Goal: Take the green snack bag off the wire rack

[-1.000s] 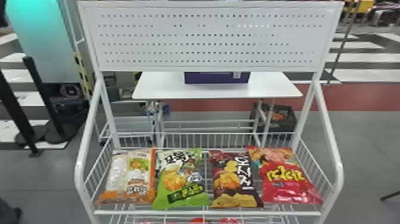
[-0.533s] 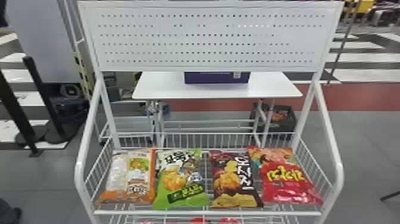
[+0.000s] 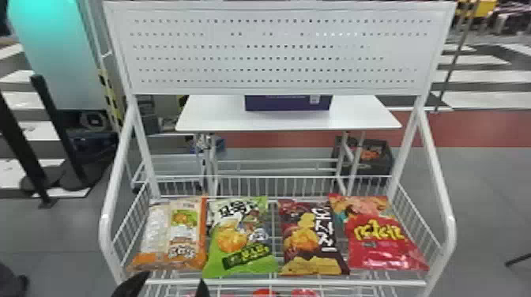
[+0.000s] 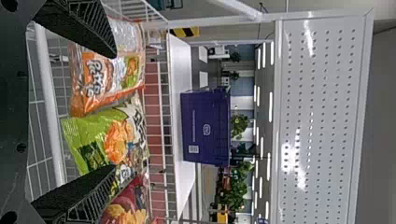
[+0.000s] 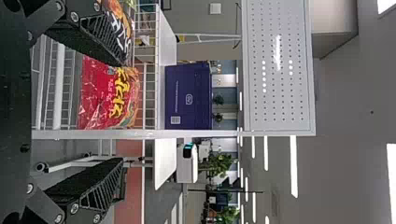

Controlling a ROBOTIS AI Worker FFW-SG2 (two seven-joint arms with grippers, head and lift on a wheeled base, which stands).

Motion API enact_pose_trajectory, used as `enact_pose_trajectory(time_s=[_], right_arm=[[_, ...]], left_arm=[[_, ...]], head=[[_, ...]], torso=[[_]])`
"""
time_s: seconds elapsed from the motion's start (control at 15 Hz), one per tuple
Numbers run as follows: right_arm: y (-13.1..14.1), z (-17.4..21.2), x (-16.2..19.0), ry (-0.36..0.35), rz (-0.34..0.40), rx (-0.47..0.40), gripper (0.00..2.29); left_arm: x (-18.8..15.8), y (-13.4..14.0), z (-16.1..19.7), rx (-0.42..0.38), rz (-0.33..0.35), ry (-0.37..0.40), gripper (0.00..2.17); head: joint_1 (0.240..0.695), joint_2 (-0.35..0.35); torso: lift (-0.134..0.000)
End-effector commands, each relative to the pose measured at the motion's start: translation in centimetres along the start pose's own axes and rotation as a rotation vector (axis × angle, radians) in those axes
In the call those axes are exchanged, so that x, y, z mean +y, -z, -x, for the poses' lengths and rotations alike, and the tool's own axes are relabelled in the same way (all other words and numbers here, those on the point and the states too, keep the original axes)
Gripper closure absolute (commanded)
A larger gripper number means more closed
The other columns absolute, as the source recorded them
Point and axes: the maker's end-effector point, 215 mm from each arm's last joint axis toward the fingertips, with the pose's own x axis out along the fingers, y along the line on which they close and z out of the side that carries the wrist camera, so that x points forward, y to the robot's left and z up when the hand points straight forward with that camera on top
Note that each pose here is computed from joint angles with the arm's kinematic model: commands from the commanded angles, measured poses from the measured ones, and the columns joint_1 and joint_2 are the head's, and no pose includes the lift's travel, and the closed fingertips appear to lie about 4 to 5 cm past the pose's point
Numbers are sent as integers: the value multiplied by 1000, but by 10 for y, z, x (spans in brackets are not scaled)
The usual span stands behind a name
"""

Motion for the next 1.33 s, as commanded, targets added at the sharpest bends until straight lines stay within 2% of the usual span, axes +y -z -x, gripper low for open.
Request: enact_pose_trajectory(time_s=[0.0, 0.27, 0.4, 0.8, 0.93, 1.0, 1.07, 1.13, 1.2, 1.27], right_arm=[[1, 1, 0, 1, -1, 1, 174], [5, 1, 4, -1, -3, 7, 174], [5, 1, 5, -4, -4, 8, 174], [4, 5, 2, 0, -1, 9, 174], [1, 6, 0, 1, 4, 6, 174], [1, 6, 1, 1, 4, 5, 174], [0, 5, 1, 0, 4, 3, 174], [0, 5, 1, -1, 3, 2, 174], [0, 5, 2, -1, 5, 2, 174], [0, 4, 2, -1, 4, 1, 174]], left_arm=[[-33, 14, -37, 46, 1, 39, 39], [-76, 50, -96, 170, -34, 81, 39], [-90, 56, -117, 189, -35, 92, 39], [-88, 77, -166, 236, -83, 66, 39], [-81, 81, -167, 249, -87, 57, 279], [-79, 84, -165, 255, -89, 54, 599], [-75, 86, -164, 258, -92, 41, 1166], [-65, 91, -161, 266, -95, 5, 1615], [-68, 94, -157, 275, -92, 19, 1781], [-71, 94, -153, 286, -89, 33, 1798]], head=[[499, 0], [499, 0], [499, 0], [499, 0], [499, 0], [499, 0], [499, 0], [499, 0], [499, 0], [499, 0]], torso=[[0], [0], [0], [0], [0], [0], [0], [0], [0], [0]])
